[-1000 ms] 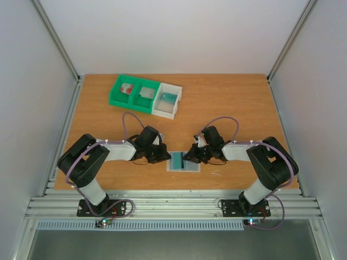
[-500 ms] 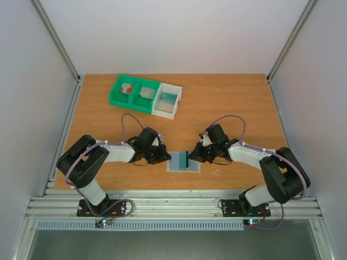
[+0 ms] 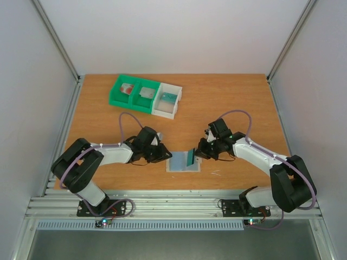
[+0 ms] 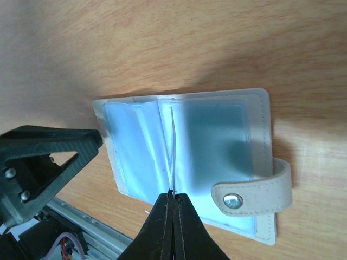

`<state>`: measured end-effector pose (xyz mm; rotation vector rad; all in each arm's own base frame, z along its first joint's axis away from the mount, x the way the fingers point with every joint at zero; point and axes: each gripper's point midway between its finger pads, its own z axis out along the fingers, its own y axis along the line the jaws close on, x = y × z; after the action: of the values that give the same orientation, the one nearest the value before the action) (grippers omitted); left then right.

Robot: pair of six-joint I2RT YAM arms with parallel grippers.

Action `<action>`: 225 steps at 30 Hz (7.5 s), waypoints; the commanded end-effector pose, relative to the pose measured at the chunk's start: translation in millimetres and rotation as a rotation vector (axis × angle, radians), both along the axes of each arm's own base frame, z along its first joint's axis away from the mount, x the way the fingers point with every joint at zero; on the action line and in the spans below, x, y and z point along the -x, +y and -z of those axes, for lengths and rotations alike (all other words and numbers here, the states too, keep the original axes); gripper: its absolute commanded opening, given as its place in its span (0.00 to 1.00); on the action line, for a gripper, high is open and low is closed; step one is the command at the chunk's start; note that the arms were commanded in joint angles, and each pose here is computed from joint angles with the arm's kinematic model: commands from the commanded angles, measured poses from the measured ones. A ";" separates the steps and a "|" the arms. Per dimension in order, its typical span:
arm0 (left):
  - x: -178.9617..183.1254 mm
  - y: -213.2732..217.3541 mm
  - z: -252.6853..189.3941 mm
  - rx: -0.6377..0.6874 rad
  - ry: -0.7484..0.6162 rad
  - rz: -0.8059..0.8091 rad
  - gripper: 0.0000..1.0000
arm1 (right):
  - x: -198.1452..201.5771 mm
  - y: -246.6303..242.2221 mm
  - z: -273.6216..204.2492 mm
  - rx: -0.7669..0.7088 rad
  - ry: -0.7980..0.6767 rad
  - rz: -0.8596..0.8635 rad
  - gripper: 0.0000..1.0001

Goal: Take the credit cards out of the card holder

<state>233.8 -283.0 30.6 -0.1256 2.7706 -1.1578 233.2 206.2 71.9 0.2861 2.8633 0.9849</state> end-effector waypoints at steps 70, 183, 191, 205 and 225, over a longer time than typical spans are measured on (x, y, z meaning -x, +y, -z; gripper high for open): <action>15.3 -19.5 -166.2 -0.167 -1.354 0.570 0.00 | -3.8 25.7 -143.4 -0.313 0.091 0.071 0.41; -342.0 27.9 -97.2 -0.223 -0.469 -0.174 0.39 | 16.7 -25.4 -150.7 -0.024 -0.287 -0.082 0.98; -329.6 28.2 -146.1 -0.175 -0.547 -0.168 0.45 | 20.3 -30.6 -151.8 -0.026 -0.305 -0.048 0.98; -247.0 49.8 -182.0 -0.185 -0.498 -0.122 0.50 | 22.7 -30.6 -145.7 -0.019 -0.300 -0.068 0.92; -56.5 15.0 -104.1 -0.042 -0.225 0.053 0.53 | 26.0 3.9 -60.2 -0.100 -0.069 -0.099 0.37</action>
<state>309.6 -243.6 138.0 0.0777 2.6351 -0.9014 205.1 196.0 142.4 0.1250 2.7893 1.0858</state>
